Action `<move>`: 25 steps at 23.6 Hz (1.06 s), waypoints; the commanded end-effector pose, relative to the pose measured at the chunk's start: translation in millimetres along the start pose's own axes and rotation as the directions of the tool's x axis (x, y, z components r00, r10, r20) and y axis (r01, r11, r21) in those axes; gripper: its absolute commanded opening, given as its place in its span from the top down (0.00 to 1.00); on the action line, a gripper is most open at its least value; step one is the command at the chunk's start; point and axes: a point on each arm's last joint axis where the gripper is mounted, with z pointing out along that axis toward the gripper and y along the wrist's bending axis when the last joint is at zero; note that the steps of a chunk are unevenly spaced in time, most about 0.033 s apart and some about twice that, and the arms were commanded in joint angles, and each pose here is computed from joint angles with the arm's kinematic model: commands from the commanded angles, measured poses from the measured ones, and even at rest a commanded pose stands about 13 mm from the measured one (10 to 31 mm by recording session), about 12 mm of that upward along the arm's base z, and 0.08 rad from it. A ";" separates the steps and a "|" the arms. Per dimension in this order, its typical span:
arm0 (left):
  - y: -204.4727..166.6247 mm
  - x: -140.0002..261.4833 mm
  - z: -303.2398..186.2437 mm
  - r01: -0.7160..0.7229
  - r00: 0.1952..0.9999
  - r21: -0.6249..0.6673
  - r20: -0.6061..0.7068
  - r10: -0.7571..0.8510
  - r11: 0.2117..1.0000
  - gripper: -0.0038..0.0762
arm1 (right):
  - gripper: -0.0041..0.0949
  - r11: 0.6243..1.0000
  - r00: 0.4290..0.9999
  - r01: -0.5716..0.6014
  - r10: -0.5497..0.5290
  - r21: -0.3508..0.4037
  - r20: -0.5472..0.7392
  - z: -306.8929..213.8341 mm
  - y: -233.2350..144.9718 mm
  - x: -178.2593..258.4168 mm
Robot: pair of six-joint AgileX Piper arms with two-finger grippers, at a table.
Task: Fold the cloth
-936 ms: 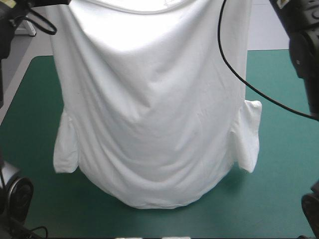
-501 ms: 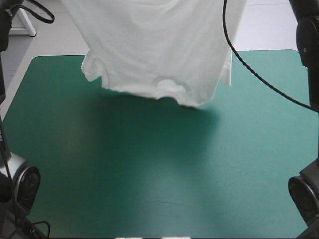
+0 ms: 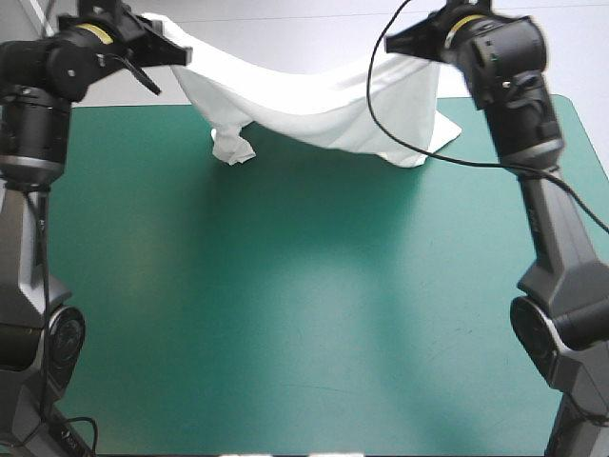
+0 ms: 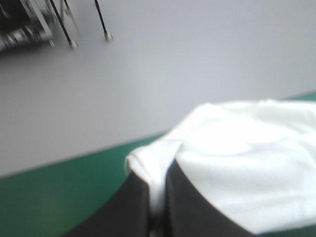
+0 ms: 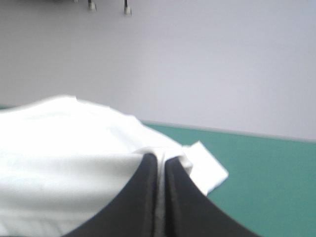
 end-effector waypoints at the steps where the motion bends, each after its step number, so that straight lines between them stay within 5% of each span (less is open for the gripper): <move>1: -10.0 43.5 52.7 0.097 0.990 0.078 -0.107 -0.089 0.992 0.96 | 0.98 0.999 0.991 -0.017 0.021 0.029 -0.132 55.7 7.4 40.2; 8: -23.5 130.6 101.3 0.179 0.912 0.108 -0.390 -0.124 0.978 0.96 | 0.98 1.000 0.906 -0.007 -0.007 -0.031 -0.423 102.7 23.3 130.6; 12: -30.1 150.5 66.1 0.191 0.873 0.113 -0.473 -0.116 0.975 0.96 | 0.98 0.999 0.882 0.014 -0.033 -0.043 -0.469 48.5 8.1 161.5; 22: -57.2 223.3 -54.1 0.284 0.550 0.159 -0.835 -0.025 0.946 0.96 | 0.98 0.988 0.572 0.076 -0.153 -0.134 -0.806 -73.1 -21.3 249.9; 25: -62.9 242.5 -74.0 0.273 0.521 0.129 -0.853 -0.034 0.953 0.96 | 0.98 0.987 0.548 0.008 -0.138 -0.160 -0.825 -91.3 -20.0 267.9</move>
